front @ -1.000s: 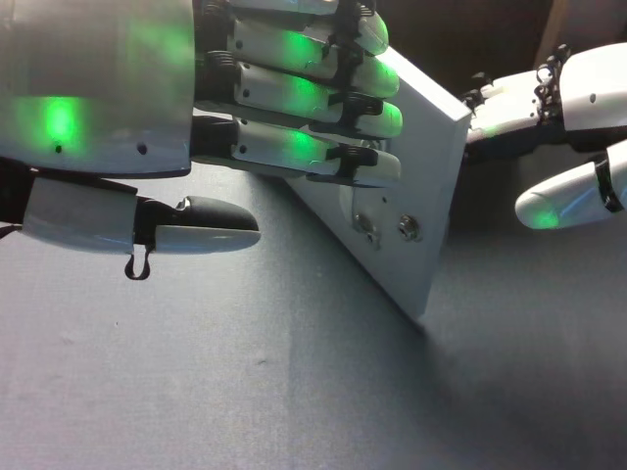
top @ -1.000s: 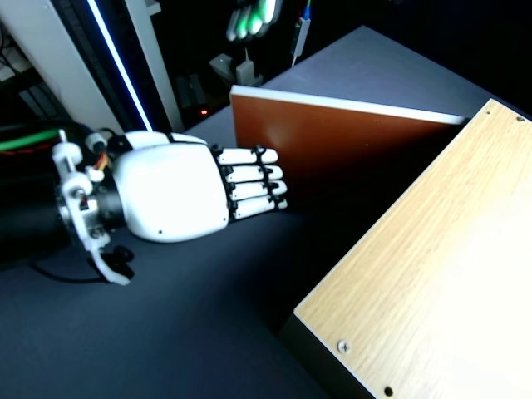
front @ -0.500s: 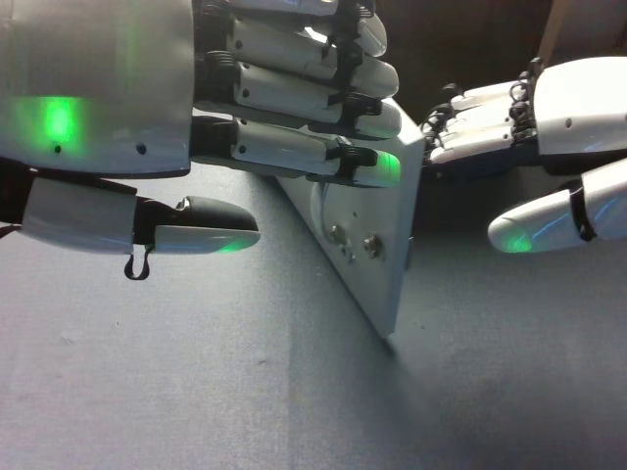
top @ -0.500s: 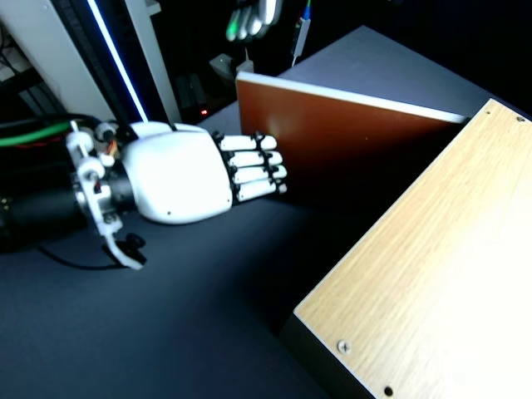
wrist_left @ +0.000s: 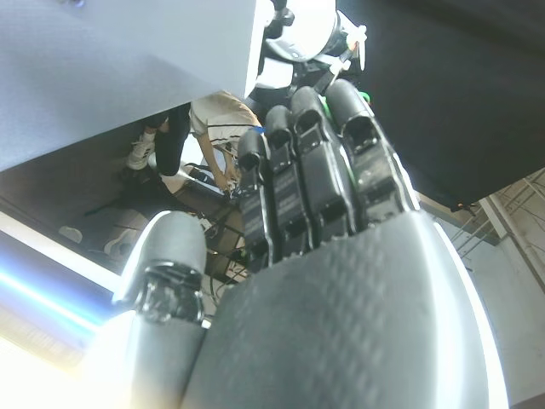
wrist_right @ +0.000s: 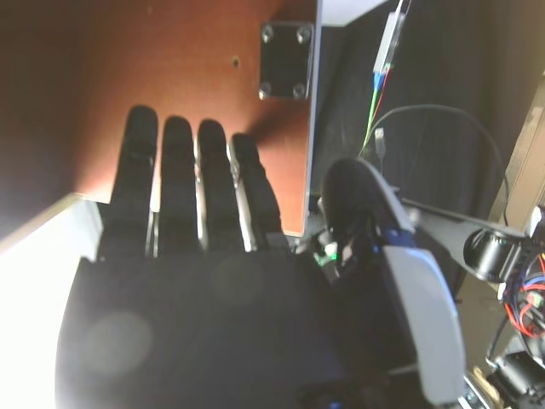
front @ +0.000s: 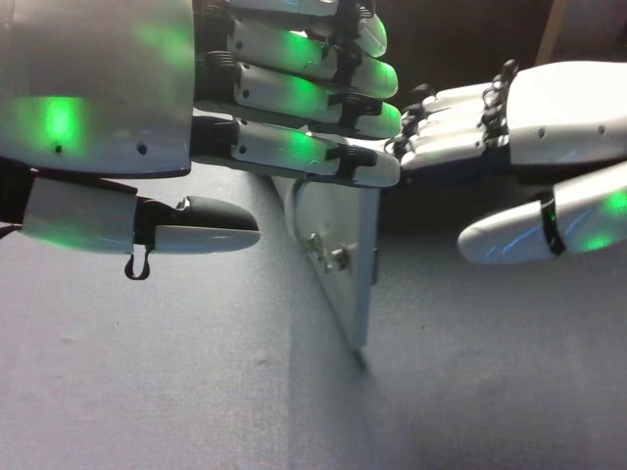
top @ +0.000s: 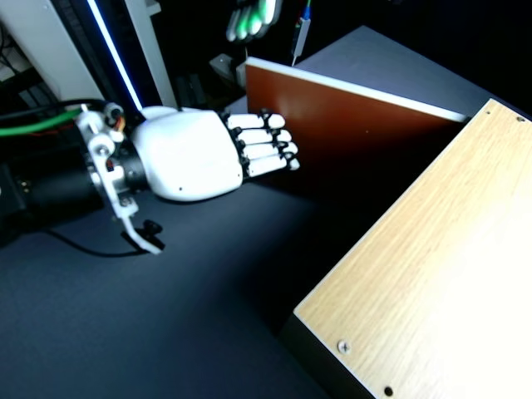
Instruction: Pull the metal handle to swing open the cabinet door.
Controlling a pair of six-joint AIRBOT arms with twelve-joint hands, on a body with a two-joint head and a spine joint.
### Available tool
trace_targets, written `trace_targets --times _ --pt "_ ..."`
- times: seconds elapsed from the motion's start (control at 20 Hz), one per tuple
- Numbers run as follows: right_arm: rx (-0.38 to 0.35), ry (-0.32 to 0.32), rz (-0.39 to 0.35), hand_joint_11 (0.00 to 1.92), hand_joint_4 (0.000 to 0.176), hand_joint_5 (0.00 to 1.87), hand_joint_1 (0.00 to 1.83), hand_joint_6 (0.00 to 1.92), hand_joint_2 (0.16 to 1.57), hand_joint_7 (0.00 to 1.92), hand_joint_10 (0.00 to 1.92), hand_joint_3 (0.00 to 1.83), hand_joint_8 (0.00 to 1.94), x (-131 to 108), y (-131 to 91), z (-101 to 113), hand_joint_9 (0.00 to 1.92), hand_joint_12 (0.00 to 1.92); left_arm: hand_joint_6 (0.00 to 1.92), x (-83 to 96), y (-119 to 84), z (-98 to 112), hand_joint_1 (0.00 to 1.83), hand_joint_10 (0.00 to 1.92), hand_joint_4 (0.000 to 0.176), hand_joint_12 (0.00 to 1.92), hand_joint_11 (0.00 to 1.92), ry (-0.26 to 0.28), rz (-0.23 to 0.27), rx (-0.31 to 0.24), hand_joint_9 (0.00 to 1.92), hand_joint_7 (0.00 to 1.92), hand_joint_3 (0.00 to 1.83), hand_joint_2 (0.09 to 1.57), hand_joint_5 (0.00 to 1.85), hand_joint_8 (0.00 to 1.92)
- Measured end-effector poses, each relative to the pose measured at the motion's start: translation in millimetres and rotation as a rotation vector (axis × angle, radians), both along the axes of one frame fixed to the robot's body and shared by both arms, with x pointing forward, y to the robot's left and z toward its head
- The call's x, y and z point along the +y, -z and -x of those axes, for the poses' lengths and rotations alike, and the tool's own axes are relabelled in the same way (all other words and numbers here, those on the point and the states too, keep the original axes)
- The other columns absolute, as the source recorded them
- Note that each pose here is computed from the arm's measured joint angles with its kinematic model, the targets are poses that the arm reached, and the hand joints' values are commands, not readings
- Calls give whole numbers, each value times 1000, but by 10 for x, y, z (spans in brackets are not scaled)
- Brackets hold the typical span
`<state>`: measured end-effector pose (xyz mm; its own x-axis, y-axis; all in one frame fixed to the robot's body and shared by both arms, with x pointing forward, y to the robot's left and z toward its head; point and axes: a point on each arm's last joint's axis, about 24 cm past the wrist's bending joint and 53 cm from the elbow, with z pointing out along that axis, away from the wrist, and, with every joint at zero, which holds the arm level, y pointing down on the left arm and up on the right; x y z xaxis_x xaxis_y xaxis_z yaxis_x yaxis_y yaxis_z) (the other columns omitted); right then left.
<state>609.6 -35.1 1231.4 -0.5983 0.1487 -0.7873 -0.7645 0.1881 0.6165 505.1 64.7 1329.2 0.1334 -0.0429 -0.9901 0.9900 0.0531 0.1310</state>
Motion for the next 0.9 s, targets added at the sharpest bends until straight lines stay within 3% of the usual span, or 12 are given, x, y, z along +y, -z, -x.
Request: trace_targets --times 0.5,0.9 --pt "-69 -36 -17 0 0 119 0 3 1571 154 3 117 3 160 -56 146 145 513 2 0 1 0 0 1 0 791 12 0 0 0 361 387 128 1571 382 1" --pt "-58 -87 -28 0 0 121 0 3 1571 143 2 105 2 288 -45 336 133 496 0 0 0 -1 0 0 0 797 12 0 0 0 362 388 126 1571 378 0"
